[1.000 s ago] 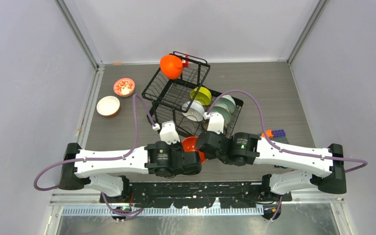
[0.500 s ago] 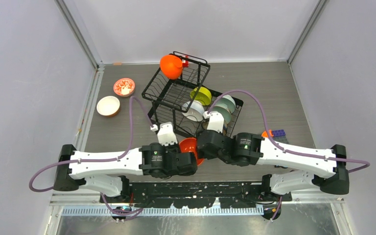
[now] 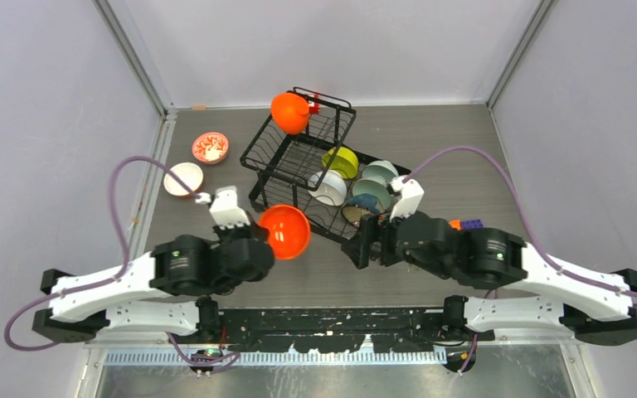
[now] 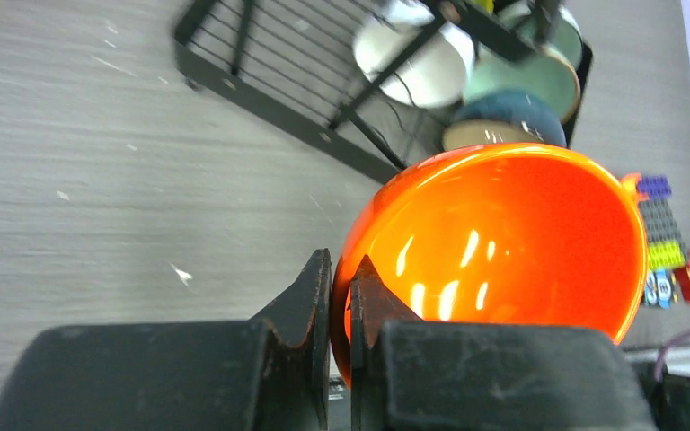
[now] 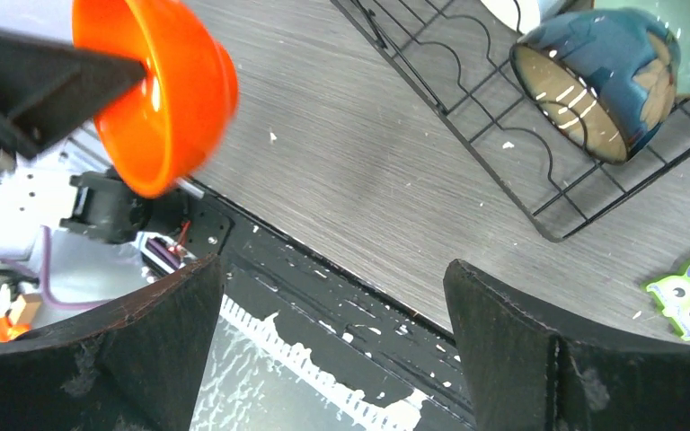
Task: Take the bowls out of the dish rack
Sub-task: Place the bowl at the center of the board.
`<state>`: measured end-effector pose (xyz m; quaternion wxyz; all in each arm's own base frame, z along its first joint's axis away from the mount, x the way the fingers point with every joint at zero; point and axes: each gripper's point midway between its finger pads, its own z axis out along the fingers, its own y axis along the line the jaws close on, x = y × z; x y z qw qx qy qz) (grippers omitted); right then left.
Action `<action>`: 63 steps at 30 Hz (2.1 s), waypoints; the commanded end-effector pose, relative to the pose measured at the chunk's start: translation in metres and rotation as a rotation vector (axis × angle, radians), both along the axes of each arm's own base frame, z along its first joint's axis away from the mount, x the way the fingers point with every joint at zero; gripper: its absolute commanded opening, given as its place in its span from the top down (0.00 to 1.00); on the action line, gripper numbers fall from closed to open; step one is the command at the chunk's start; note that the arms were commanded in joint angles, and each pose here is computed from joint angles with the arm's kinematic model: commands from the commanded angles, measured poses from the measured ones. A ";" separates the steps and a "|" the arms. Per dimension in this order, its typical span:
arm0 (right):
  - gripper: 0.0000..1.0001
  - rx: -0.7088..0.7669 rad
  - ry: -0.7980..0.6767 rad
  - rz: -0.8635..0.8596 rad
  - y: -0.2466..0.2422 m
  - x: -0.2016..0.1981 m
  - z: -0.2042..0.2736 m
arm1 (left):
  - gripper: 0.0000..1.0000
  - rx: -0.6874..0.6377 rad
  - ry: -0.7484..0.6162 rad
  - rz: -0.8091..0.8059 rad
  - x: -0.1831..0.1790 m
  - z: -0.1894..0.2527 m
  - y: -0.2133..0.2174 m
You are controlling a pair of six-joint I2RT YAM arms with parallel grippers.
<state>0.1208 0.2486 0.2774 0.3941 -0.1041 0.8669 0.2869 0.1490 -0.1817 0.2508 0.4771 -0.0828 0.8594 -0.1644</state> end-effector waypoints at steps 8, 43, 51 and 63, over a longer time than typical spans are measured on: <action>0.04 0.053 -0.152 0.136 -0.013 -0.007 0.019 | 1.00 0.197 -0.199 0.224 0.055 0.070 0.106; 0.04 0.070 -0.223 0.131 -0.029 -0.004 -0.024 | 1.00 -0.269 0.374 0.731 0.202 -0.119 0.218; 0.04 0.043 -0.272 0.080 -0.035 0.007 -0.022 | 1.00 -0.191 0.387 0.749 0.235 -0.129 0.221; 0.05 0.015 -0.332 0.036 -0.045 0.017 -0.016 | 1.00 -0.023 0.385 0.748 0.259 -0.141 0.220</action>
